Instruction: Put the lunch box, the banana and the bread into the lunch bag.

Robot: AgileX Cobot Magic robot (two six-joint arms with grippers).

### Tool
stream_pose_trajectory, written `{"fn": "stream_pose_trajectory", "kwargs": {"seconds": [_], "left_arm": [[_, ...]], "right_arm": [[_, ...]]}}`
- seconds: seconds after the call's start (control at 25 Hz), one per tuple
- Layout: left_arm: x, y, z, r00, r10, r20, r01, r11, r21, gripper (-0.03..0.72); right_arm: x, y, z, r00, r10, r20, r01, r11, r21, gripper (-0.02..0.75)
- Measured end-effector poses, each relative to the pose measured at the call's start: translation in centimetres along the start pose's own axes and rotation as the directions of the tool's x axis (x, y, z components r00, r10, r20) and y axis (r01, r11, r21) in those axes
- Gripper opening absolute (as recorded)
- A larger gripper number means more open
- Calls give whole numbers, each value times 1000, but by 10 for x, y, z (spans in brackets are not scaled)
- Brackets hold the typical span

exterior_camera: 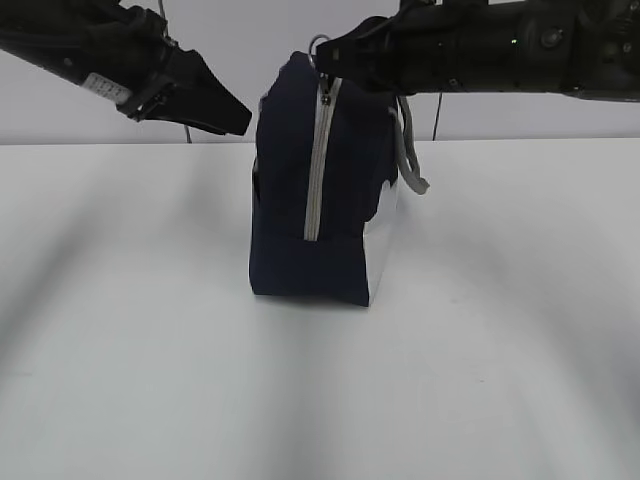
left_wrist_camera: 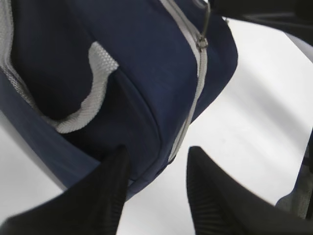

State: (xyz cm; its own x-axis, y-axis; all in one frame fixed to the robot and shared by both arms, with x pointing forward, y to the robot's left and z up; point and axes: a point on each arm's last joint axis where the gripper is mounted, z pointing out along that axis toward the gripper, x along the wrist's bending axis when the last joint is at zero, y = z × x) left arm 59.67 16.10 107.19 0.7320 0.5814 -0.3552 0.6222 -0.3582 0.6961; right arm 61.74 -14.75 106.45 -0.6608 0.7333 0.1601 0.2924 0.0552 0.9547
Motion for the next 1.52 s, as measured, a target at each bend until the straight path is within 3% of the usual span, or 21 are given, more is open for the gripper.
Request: {"fn": "stream_pose_trajectory", "kwargs": {"seconds": [0.28,0.56,0.8,0.92,1.16,1.36,1.52], "left_arm": [[4,-39,19,1000,-24,0,24,996,-90,296],[7,-40,15,994,-40,-101,18,977,-214,296],[8,-37,16,993,-88,-82,65,965,-255,298],[11,-39,21,992,-115,-60,96,962,-254,333],[10,-43,28,999,-50,-17,45,973,-224,494],[5,-43,29,998,68,-2,-66,973,-223,515],[3,-42,30,995,104,-2,-102,968,-229,518]], "right_arm": [[0,-2,0,1000,-24,-4,24,1000,17,-16],[0,-2,0,1000,-18,-6,18,1000,23,-16],[0,-2,0,1000,-3,-6,3,1000,24,-16],[0,-2,0,1000,5,-5,-5,1000,24,-16],[0,-2,0,1000,4,-6,-3,1000,26,-16],[0,-2,0,1000,5,-4,-5,1000,27,-16],[0,-2,0,1000,8,-2,-8,1000,27,-16]]}}
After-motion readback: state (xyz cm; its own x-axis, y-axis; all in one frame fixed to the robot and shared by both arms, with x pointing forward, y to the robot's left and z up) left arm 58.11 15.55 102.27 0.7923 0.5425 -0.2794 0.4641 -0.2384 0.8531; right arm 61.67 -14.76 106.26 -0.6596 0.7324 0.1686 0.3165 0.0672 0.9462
